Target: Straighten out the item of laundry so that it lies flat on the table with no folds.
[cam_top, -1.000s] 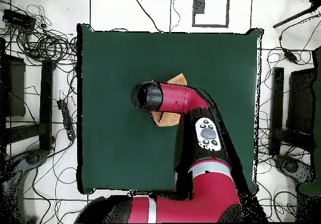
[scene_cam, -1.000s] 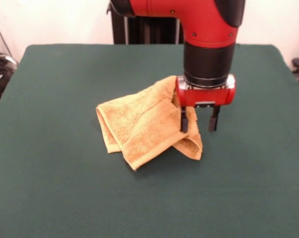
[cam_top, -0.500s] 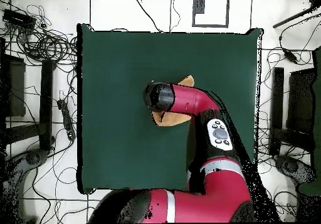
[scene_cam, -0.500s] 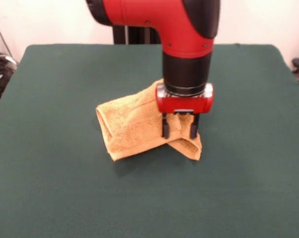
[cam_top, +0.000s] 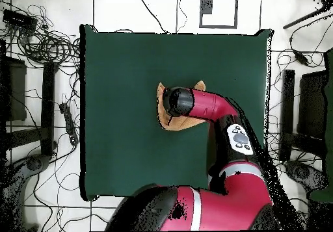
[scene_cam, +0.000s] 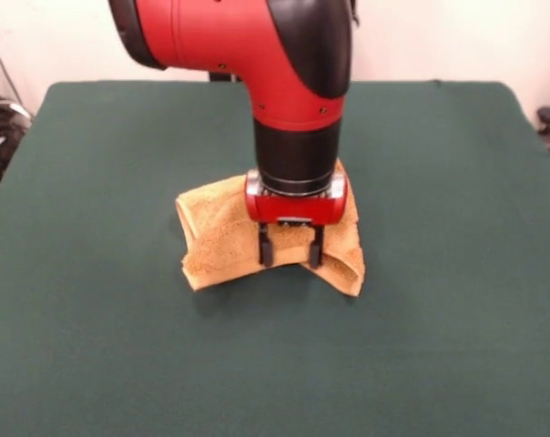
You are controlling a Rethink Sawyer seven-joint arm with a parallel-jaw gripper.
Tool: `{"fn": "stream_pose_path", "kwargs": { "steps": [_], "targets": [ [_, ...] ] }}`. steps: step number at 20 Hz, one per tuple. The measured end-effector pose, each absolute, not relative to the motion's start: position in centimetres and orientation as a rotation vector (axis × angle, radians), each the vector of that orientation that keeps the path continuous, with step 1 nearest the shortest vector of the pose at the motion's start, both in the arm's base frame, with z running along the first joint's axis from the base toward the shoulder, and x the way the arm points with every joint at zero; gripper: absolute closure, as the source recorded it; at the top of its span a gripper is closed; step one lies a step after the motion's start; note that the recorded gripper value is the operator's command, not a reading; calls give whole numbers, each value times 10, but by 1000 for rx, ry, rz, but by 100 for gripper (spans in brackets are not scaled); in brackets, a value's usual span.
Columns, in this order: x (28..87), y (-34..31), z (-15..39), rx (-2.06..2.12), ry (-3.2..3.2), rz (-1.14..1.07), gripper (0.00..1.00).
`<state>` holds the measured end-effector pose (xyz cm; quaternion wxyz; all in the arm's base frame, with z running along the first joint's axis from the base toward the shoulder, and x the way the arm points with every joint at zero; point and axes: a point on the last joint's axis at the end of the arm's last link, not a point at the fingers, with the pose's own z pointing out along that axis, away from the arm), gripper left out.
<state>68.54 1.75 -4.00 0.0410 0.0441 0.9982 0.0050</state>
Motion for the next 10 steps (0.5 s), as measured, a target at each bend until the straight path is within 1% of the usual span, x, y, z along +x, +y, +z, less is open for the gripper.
{"fn": "stream_pose_path", "kwargs": {
  "steps": [2,3,10],
  "targets": [
    [689,16,-41,132,3050,11,0],
    [695,13,-41,129,3038,4,100],
    [702,1,-39,131,3024,-13,100]
  ]
}}
